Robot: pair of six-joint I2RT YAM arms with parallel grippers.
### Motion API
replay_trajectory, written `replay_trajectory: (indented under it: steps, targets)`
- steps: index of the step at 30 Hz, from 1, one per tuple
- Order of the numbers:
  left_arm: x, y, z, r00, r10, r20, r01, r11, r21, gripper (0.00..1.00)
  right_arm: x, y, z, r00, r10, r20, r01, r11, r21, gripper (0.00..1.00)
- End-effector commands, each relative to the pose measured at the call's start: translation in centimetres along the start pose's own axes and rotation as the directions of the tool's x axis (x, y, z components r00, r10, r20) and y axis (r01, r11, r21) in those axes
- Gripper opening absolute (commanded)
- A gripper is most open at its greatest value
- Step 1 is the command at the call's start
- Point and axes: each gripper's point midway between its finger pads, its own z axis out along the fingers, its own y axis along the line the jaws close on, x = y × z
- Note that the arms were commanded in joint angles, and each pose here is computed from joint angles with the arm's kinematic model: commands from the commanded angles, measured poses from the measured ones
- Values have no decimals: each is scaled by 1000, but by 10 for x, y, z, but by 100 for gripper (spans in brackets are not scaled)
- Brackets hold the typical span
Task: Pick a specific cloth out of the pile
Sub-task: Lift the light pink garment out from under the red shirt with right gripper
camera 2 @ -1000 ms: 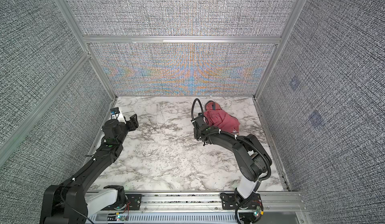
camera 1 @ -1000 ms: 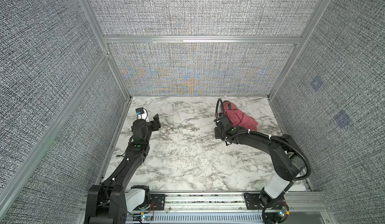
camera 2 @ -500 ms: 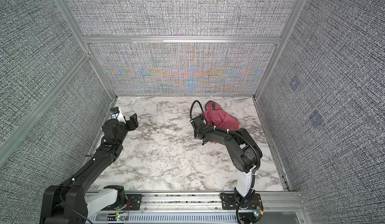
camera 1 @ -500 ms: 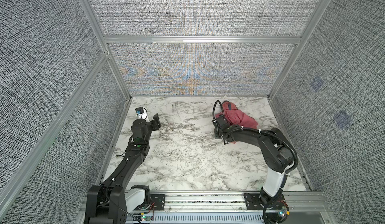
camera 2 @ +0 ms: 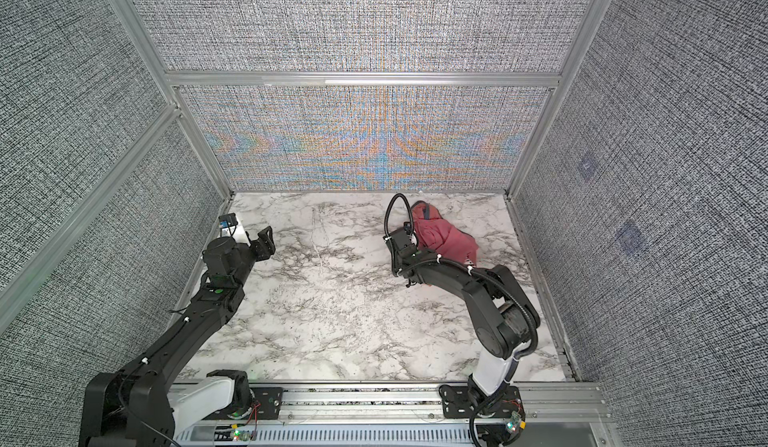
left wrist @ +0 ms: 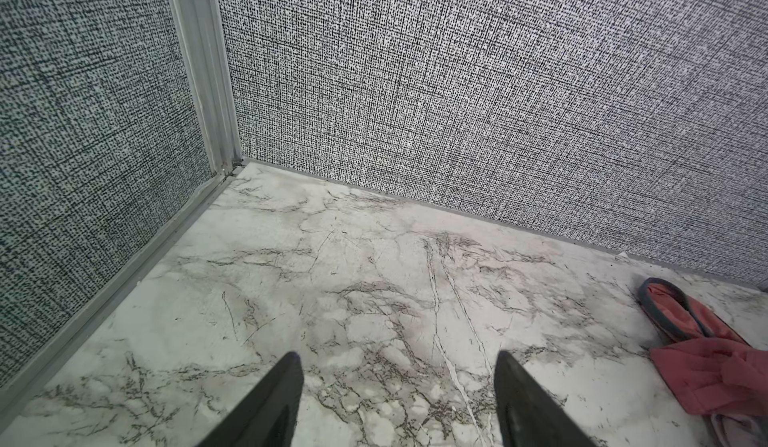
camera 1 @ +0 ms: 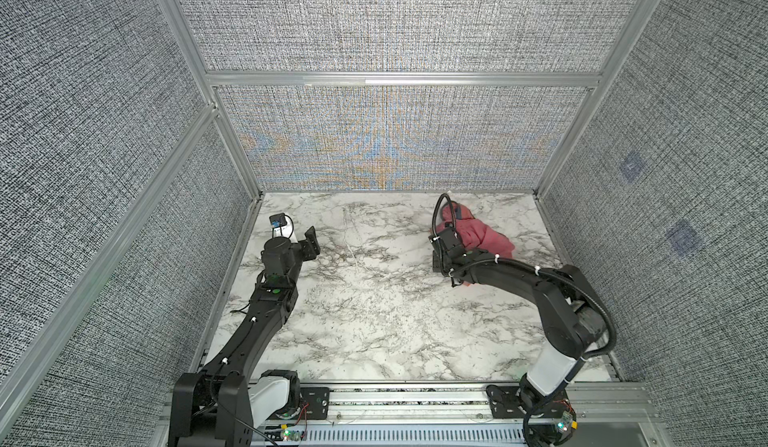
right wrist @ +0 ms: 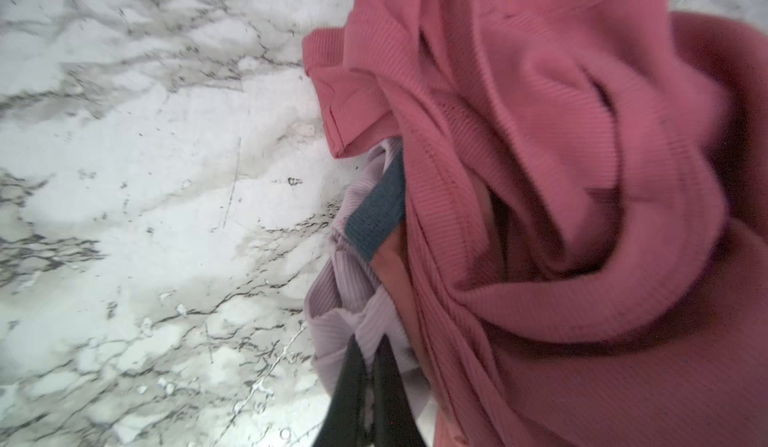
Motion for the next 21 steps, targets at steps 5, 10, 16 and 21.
replay_trajectory:
  steps: [5, 10, 16, 21]
  targets:
    - [-5, 1, -1, 1000, 0, 12, 0, 1000, -8, 75, -50, -17, -52, 988, 62, 142, -57, 998, -35, 0]
    - [-5, 0, -1, 1000, -6, 11, 6, 1000, -4, 75, -87, -37, -87, 968, 87, 234, -77, 996, -52, 0]
    - [-9, -1, -1, 1000, -1, 11, 1, 1000, -3, 75, -119, -75, -115, 943, 141, 302, -130, 990, -56, 0]
    - [-11, -1, -2, 1000, 3, 13, -3, 1000, -7, 75, -142, -90, -140, 923, 158, 352, -135, 987, -89, 0]
